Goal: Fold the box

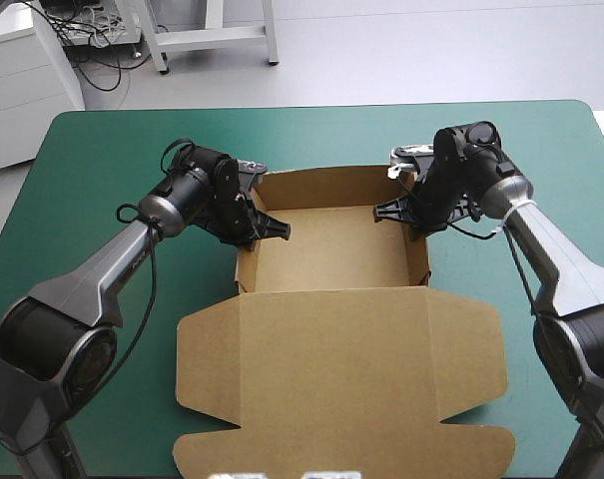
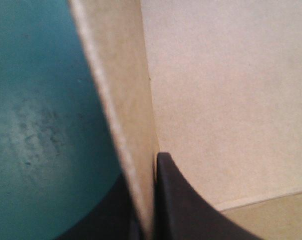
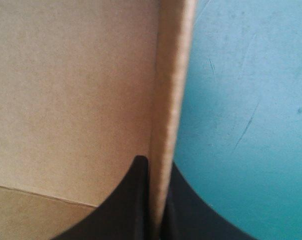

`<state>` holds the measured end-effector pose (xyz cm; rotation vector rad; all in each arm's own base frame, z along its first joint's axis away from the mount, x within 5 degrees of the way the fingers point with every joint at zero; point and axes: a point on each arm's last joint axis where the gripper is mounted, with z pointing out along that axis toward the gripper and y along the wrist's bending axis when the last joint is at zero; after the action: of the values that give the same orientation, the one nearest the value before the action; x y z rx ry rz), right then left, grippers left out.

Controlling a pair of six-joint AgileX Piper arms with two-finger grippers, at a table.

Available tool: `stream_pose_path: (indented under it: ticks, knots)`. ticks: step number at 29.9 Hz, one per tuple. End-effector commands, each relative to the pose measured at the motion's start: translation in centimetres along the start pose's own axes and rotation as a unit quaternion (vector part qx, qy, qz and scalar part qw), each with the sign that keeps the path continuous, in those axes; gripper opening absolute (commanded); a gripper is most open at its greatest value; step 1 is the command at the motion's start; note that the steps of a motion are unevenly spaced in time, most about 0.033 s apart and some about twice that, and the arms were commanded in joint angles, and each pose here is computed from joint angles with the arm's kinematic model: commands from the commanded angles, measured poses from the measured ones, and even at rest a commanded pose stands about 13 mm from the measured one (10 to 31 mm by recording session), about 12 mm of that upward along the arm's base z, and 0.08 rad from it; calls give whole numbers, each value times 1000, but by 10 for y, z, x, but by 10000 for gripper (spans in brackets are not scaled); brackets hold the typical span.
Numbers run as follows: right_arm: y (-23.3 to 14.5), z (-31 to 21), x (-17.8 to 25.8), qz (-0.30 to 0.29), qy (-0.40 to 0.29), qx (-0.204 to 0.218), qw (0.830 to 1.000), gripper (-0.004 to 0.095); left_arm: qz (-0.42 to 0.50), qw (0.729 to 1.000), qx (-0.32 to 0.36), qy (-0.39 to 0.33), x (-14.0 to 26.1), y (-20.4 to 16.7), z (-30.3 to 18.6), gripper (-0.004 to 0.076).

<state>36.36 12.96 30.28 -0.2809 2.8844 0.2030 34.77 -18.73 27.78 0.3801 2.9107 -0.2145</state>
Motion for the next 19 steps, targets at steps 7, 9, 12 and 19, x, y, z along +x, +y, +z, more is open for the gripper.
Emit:
stream_pose_path:
  ticks: [7, 9, 12, 19]
  knots:
    - [15, -22, 0, -38, -26, -59, 997, 35, 19, 996, 76, 36, 7, -20, -9, -31]
    - [14, -22, 0, -40, -26, -56, 997, 123, 19, 996, 77, 37, 7, -20, -9, -11]
    - [13, -22, 0, -42, -26, -49, 998, 363, 21, 996, 78, 36, 7, -21, -10, 87]
    - [13, -22, 0, -37, -26, -49, 998, 851, 41, 996, 71, 40, 10, -19, -16, 466]
